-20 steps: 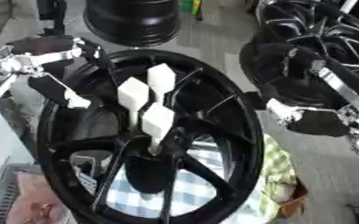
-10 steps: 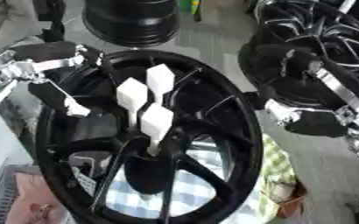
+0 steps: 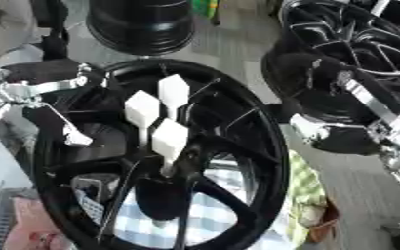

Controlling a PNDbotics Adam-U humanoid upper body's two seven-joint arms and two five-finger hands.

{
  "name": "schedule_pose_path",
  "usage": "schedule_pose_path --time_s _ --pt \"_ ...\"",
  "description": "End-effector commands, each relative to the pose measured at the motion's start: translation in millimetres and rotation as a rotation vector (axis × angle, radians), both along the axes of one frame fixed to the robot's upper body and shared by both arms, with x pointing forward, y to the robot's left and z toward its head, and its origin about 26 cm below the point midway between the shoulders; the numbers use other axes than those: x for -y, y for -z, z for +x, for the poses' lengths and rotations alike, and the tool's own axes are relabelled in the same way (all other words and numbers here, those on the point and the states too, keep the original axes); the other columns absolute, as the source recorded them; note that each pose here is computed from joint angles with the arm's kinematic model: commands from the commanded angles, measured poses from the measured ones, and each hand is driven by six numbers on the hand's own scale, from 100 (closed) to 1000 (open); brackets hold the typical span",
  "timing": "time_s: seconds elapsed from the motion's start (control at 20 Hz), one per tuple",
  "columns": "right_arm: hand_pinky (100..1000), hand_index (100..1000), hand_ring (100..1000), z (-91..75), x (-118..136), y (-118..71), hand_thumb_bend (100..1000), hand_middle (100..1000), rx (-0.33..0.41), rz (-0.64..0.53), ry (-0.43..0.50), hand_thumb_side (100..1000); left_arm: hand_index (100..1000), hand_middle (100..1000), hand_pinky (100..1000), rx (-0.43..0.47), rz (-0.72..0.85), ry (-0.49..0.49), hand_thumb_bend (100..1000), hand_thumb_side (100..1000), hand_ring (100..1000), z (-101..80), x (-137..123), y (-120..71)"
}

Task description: Pull the pin out of the wheel hub.

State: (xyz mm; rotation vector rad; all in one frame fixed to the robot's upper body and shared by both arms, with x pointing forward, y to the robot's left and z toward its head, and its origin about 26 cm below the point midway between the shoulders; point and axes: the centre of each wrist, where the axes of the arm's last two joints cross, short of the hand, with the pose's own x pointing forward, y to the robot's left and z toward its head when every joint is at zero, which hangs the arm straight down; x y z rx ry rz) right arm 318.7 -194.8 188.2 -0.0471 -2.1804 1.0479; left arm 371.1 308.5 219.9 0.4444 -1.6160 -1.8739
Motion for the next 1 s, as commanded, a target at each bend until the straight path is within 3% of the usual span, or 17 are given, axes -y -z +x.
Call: schedule_pose_path --time_s 0.05,1.0 --pt "672 908 775 0.5 3.2 -6.3 100 768 0.018 0.005 0.002 278 842 759 785 0.032 0.005 0.006 565 436 778 -3.9 -3.1 -13.9" --pt "672 908 776 1.0 3.4 -4.5 100 768 0.014 0.010 0.000 278 845 764 784 0.057 -0.015 -0.002 541 437 781 1.4 -2.5 -18.3"
